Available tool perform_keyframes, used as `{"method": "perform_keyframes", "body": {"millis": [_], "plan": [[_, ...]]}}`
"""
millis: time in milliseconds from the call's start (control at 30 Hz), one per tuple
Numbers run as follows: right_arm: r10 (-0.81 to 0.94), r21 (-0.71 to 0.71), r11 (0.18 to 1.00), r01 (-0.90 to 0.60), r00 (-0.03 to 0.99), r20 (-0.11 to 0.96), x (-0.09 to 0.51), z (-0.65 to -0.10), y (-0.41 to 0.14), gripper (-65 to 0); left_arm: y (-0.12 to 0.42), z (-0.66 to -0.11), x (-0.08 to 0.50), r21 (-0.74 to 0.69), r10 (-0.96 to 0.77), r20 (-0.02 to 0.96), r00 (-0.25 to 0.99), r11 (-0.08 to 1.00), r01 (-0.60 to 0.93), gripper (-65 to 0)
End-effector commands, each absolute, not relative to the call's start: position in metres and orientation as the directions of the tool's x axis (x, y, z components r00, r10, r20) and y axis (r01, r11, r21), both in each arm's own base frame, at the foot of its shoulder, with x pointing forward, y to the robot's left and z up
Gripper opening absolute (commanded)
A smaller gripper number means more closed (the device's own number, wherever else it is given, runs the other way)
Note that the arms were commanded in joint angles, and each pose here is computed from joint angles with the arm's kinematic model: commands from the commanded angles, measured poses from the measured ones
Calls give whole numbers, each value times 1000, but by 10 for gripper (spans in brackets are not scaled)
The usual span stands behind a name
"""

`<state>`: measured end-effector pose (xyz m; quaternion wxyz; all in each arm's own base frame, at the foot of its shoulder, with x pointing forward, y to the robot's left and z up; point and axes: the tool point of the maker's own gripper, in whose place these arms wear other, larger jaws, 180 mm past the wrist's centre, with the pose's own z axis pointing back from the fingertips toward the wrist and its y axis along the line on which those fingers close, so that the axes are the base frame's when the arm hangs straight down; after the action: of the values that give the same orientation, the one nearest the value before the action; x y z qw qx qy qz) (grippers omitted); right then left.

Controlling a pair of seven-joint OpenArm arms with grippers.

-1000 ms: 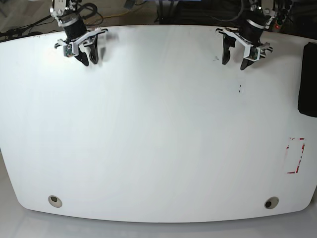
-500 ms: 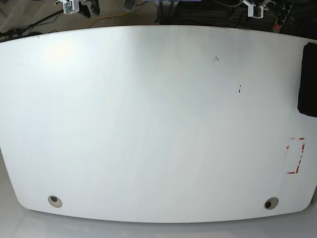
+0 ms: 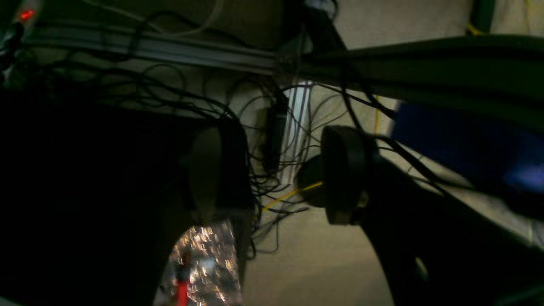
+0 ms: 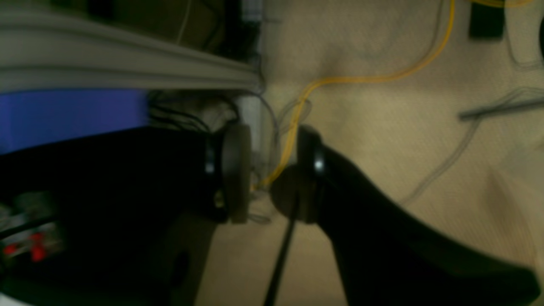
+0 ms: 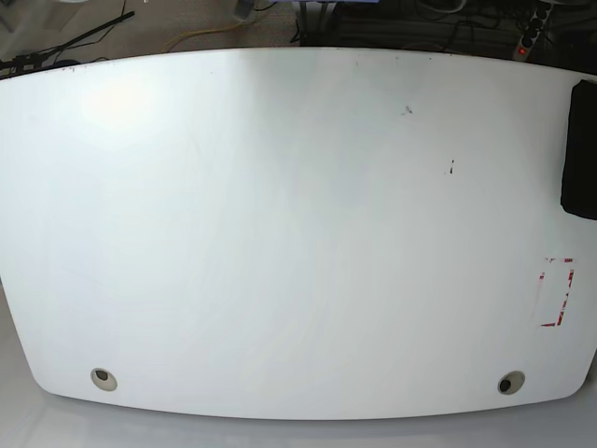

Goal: Fold the T-shirt properly

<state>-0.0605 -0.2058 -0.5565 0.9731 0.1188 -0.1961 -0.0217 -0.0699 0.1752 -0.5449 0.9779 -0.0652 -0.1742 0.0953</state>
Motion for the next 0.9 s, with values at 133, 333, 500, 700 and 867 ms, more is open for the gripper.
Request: {"method": "perform_keyframes", "body": {"millis": [133, 333, 500, 700, 867], "plan": [[-120, 256, 966, 41, 947, 298, -58, -601, -202, -484, 176, -594, -81, -149, 216, 205, 955, 971, -188, -394], [-119, 255, 966, 47, 955, 273, -39, -617, -201, -480, 157, -628, -79, -173, 199, 92, 976, 968, -181, -397], [-123, 251, 966, 55, 957, 263, -23, -626, -203, -479, 154, -644, -57, -181, 202, 83, 976, 966, -185, -397], [-132, 262, 963, 65, 960, 248, -3, -632, -195, -479, 168, -656, -46, -49, 163, 73, 984, 986, -159, -397], [-126, 269, 962, 56, 960, 250, 13, -634, -191, -479, 170, -659, -20, -36, 134, 100, 986, 991, -131, -397]]}}
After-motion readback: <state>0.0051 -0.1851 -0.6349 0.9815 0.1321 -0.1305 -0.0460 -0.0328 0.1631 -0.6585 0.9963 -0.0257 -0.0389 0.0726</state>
